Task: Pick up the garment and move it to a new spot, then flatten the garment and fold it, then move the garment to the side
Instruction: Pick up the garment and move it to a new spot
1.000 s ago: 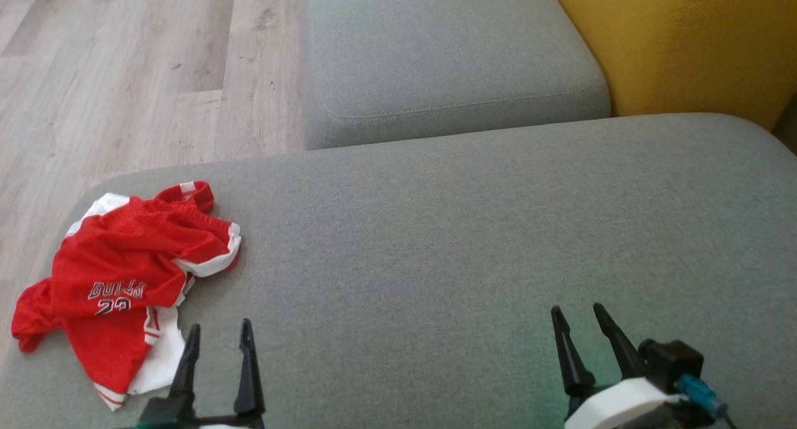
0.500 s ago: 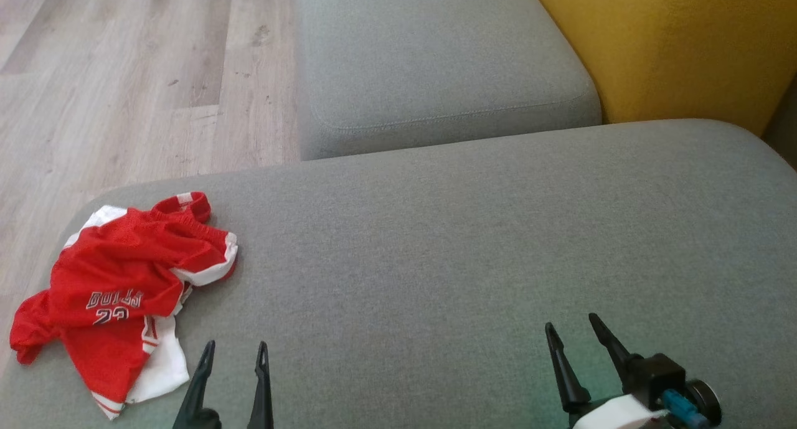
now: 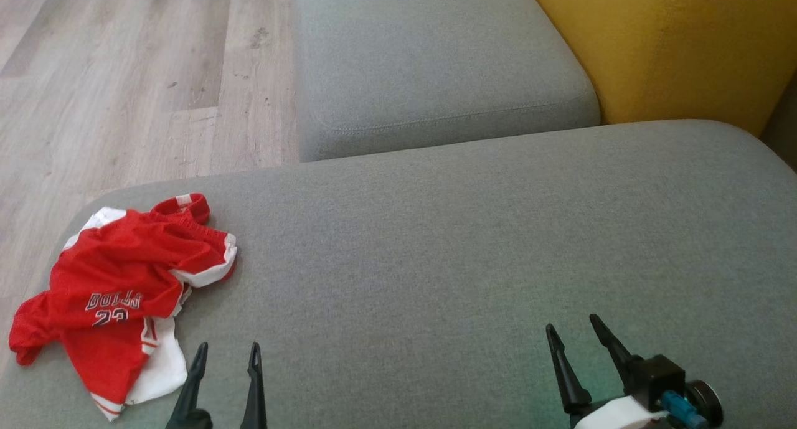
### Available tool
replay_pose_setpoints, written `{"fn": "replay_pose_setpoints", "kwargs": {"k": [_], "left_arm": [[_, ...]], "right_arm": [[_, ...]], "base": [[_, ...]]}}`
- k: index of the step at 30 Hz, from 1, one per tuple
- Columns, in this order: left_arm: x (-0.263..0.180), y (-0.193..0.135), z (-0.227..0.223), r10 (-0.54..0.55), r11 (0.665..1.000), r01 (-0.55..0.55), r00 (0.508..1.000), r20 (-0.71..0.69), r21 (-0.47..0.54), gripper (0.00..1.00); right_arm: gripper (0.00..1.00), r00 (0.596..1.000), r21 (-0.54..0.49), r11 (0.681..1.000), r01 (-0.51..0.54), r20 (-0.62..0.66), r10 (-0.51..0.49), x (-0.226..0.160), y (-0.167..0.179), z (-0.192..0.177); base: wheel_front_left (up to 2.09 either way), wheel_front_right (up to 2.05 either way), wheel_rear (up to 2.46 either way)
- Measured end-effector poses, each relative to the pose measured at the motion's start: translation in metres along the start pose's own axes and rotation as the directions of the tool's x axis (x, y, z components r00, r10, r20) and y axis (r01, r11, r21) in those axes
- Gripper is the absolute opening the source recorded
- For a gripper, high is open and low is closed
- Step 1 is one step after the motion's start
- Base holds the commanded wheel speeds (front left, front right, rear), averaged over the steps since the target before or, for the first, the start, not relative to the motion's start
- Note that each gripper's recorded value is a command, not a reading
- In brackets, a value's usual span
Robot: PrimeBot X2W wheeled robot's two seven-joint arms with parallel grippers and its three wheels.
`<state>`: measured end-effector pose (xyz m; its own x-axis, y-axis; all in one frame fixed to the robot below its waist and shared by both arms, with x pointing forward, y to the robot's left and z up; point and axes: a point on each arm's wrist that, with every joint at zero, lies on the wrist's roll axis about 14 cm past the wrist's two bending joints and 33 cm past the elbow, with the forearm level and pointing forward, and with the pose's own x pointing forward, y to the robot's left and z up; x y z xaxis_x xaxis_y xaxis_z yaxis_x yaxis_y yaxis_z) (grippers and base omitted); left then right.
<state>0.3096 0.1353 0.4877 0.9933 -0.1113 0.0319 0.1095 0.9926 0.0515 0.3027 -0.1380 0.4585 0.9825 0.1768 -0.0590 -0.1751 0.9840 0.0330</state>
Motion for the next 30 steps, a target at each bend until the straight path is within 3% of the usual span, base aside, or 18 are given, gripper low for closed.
{"fn": "replay_pose_setpoints", "kwargs": {"k": [12,20,24,30], "left_arm": [[-0.009,0.012,-0.008,0.047,0.999,-0.047,0.999,-0.022,-0.004,1.00],[-0.036,0.051,-0.013,0.188,0.982,-0.188,0.982,-0.028,-0.002,1.00],[-0.061,0.086,-0.015,0.313,0.950,-0.313,0.950,-0.026,0.008,1.00],[-0.102,0.136,-0.008,0.510,0.860,-0.510,0.860,0.001,0.018,1.00]], "right_arm": [[1.00,0.999,-0.004,0.999,-0.035,-0.024,0.035,0.001,0.010,-0.007],[1.00,0.987,-0.011,0.988,-0.151,-0.052,0.150,0.015,0.041,-0.011],[1.00,0.971,-0.015,0.972,-0.234,-0.062,0.233,0.024,0.065,-0.011],[1.00,0.927,-0.033,0.928,-0.370,-0.082,0.367,0.041,0.106,-0.010]], "base": [[0.00,0.00,0.00],[0.00,0.00,0.00],[0.00,0.00,0.00],[0.00,0.00,0.00]]}}
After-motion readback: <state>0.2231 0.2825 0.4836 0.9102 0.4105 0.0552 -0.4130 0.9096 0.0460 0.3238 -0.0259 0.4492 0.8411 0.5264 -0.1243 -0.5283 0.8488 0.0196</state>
